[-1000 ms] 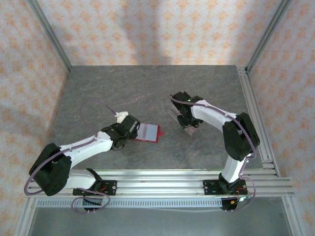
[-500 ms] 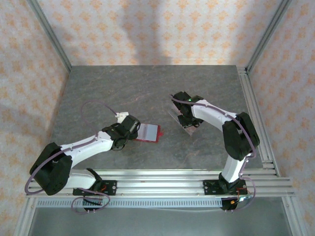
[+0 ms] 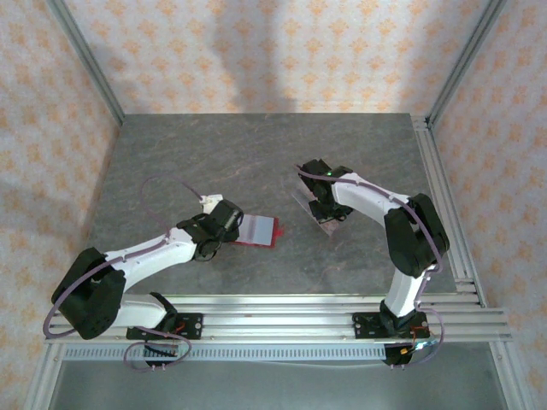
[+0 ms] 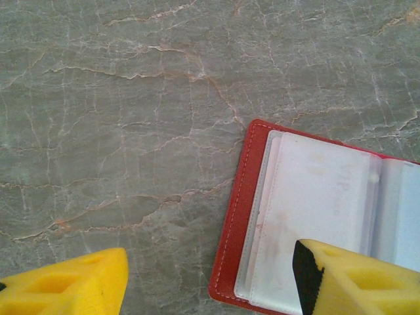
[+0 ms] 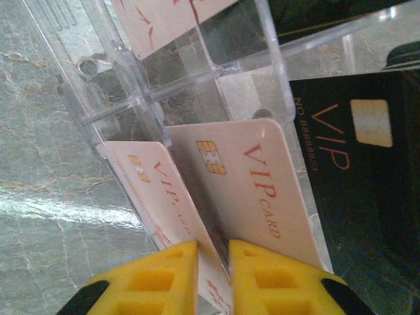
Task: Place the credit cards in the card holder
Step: Pick up the credit card from the storage box.
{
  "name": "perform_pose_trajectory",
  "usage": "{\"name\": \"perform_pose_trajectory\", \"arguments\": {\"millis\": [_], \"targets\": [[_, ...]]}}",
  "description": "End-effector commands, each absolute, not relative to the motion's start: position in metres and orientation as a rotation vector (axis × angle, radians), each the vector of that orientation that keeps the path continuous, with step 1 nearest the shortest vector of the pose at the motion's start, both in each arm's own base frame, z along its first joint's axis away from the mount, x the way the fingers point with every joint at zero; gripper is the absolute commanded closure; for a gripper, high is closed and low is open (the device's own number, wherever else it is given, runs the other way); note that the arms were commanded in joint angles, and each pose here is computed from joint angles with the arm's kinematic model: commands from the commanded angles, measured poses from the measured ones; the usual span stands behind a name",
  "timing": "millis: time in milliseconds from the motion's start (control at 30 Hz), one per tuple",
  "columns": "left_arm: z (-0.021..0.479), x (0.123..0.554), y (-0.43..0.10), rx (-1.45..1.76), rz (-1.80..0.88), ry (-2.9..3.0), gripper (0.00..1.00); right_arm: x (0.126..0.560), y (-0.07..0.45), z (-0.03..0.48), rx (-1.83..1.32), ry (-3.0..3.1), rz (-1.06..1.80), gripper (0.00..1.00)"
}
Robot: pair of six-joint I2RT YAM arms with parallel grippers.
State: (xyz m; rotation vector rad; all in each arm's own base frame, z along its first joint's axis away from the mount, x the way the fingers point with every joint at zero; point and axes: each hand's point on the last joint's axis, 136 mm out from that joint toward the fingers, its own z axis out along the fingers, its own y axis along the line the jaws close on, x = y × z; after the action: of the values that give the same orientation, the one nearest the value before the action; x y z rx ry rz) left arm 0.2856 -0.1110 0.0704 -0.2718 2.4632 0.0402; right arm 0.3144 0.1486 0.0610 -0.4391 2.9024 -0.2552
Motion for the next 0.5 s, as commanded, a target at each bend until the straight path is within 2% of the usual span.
{"name": "perform_pose_trajectory", "arguments": {"millis": [0,333,400,467], "targets": [[0.0758,0.2912,-0.1092,-0.288,0.053,2.444,0.32,0.3107,0.1519,0.0587,-0.457,2.927,-0.216,0.85],[0.0771,0.2912,-0.1089,-0.291,0.051,2.44,0.32,0.3083,0.1582,0.0622,-0.468,2.935,-0.16,0.96],[0.0775,0.2914,-0.1094,-0.291,0.048,2.441,0.32,0.3084,0.1598,0.0642,-0.471,2.935,-0.148,0.93],[0.0776,0.2917,-0.109,-0.293,0.05,2.441,0.32,0.3084,0.1599,0.064,-0.475,2.939,-0.148,0.81]]}}
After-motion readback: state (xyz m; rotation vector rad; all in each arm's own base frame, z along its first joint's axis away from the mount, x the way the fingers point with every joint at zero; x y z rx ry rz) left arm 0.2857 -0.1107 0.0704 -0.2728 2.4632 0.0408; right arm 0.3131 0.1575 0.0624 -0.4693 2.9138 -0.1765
